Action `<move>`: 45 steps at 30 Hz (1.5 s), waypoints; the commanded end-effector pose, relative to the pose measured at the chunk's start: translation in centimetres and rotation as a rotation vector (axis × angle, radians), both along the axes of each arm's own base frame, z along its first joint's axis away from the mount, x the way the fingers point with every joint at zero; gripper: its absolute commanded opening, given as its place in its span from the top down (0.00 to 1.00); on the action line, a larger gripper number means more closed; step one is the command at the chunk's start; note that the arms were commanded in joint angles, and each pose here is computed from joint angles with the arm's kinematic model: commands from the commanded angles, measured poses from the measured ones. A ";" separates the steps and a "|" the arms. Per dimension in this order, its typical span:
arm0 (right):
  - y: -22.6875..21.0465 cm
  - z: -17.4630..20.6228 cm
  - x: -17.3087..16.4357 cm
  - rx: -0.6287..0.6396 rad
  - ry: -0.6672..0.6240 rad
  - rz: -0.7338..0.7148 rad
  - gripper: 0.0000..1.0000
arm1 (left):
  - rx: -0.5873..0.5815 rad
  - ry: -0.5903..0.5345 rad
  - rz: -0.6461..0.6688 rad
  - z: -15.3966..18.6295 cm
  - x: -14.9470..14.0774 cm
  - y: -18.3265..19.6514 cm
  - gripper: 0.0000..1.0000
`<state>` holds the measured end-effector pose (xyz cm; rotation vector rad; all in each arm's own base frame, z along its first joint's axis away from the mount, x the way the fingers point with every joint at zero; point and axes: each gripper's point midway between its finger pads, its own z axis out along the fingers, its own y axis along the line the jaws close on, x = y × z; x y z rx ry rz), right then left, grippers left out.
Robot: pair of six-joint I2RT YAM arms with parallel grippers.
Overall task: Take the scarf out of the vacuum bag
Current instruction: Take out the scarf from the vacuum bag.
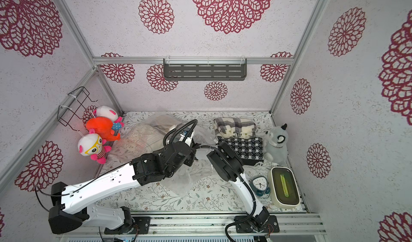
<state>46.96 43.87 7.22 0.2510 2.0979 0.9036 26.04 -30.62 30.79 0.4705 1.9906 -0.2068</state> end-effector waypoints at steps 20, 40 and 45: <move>1.8 1.5 4.7 0.127 -0.124 -0.041 1.00 | -0.092 -0.036 -0.028 2.5 0.5 0.3 1.00; -0.2 1.2 -5.5 -0.089 -0.041 0.157 1.00 | -0.097 -0.013 0.081 0.9 6.2 1.7 1.00; -1.3 1.6 -7.7 -0.115 -0.028 0.182 1.00 | -0.061 -0.020 0.137 0.9 7.1 2.9 1.00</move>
